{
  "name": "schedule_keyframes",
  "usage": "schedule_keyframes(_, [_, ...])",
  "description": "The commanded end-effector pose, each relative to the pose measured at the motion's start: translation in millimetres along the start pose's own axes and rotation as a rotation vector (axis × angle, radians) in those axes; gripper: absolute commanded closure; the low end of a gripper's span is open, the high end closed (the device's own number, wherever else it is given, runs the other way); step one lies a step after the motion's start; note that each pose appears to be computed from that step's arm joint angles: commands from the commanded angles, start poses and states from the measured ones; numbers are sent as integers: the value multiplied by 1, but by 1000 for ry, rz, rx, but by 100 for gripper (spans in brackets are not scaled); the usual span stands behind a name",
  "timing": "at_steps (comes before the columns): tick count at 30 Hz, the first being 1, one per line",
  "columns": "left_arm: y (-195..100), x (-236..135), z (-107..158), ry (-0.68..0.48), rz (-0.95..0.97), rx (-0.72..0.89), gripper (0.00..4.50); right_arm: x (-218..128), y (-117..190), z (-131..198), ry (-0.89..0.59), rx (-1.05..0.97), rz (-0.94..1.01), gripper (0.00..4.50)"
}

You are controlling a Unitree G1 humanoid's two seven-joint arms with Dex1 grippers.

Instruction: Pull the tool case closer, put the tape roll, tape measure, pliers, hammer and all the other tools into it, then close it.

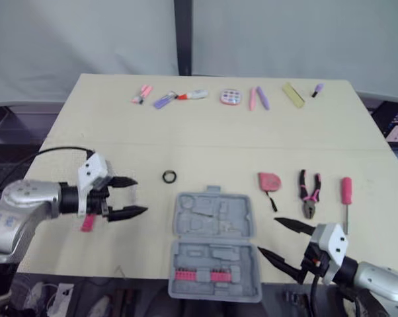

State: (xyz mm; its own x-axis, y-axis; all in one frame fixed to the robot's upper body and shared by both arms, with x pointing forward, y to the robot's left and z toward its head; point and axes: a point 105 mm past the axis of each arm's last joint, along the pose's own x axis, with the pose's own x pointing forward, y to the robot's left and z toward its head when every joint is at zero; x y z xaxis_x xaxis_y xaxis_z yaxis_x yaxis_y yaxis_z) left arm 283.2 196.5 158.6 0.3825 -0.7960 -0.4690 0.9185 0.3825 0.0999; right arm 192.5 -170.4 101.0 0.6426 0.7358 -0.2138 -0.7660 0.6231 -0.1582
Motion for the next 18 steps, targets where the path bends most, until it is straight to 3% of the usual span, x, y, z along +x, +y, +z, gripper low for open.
schedule_keyframes(1, [14, 4, -1, 47, -42, 86, 2, 2, 4, 6, -22, -27, 15, 3])
schedule_keyframes(9, [58, 17, -6, 146, -99, 186, 2, 7, 5, 5, -34, -42, -34, 3])
schedule_keyframes(18, [73, 37, -1, 249, -199, 322, 2, 14, 17, 4, -48, -36, -64, 3])
